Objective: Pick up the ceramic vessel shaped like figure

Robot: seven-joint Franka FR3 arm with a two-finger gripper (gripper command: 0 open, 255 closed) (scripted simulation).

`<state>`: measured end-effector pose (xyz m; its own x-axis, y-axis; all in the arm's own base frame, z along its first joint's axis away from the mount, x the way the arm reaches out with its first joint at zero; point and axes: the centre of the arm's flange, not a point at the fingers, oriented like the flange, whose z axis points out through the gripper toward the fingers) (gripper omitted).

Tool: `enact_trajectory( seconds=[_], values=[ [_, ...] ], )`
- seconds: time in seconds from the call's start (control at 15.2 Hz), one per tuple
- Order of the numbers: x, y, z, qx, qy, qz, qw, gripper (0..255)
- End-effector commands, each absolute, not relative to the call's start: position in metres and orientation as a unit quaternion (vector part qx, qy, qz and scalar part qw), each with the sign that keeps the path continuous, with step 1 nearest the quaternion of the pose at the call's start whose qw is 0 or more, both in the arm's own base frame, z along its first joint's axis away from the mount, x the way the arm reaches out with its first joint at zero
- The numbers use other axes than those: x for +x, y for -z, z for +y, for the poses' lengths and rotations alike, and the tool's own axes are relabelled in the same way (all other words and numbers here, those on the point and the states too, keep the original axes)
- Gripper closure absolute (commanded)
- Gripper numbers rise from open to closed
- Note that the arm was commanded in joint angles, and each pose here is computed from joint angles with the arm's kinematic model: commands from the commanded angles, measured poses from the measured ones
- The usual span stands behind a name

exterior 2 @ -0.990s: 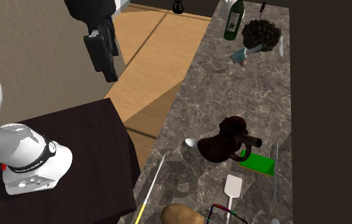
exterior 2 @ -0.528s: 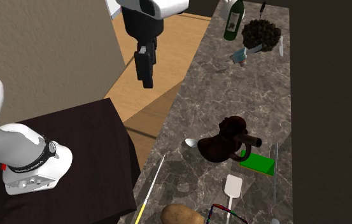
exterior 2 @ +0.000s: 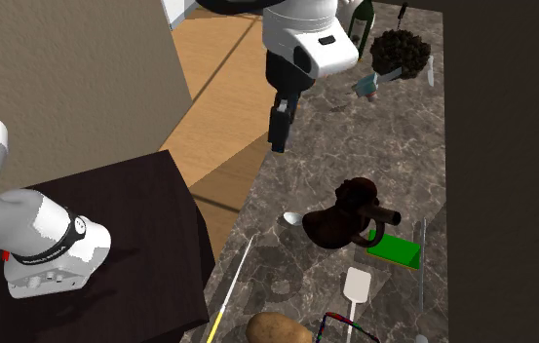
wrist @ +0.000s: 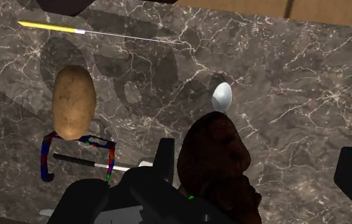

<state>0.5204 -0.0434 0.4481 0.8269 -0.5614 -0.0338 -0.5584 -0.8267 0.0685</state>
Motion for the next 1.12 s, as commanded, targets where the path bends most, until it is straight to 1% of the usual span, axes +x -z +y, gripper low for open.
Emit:
enact_trajectory(
  seconds=[0.0, 0.53, 1.06],
  values=[
    [0.543, -0.433, -0.055, 0.946, 0.028, -0.322, 0.026, 0],
    [0.621, -0.377, -0.106, 0.903, 0.036, -0.429, 0.017, 0],
    [0.686, -0.32, -0.173, 0.847, 0.044, -0.53, 0.009, 0]
  ],
)
